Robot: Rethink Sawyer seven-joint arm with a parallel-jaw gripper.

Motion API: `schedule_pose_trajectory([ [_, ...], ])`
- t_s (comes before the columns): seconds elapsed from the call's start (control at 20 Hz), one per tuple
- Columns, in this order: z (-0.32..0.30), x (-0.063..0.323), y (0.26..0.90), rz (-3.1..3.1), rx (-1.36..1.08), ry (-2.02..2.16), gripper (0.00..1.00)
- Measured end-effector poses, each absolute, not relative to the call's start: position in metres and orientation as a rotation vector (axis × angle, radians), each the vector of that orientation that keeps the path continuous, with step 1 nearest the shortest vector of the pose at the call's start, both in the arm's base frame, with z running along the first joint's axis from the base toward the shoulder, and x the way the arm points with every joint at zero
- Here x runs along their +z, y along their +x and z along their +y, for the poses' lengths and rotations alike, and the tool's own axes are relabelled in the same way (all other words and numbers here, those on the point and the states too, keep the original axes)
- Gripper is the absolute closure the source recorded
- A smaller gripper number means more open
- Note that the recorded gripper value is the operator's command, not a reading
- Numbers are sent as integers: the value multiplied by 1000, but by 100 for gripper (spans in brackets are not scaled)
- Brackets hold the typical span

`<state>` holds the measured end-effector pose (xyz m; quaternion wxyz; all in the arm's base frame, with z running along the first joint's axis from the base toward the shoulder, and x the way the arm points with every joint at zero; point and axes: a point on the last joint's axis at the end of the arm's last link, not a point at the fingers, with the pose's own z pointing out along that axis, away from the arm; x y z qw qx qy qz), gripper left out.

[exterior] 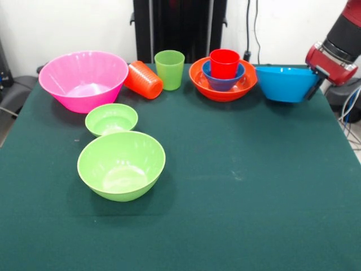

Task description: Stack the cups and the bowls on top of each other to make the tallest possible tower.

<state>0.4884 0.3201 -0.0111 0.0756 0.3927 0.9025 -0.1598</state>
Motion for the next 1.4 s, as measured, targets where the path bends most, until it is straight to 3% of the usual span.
schedule_pose_trajectory([
  [0.45, 320, -12, 488, 2707, -483, 1177, 100],
  [0.5, 320, -12, 488, 2707, -483, 1177, 0],
  [1.4, 317, -12, 489, 2705, -484, 1185, 0],
])
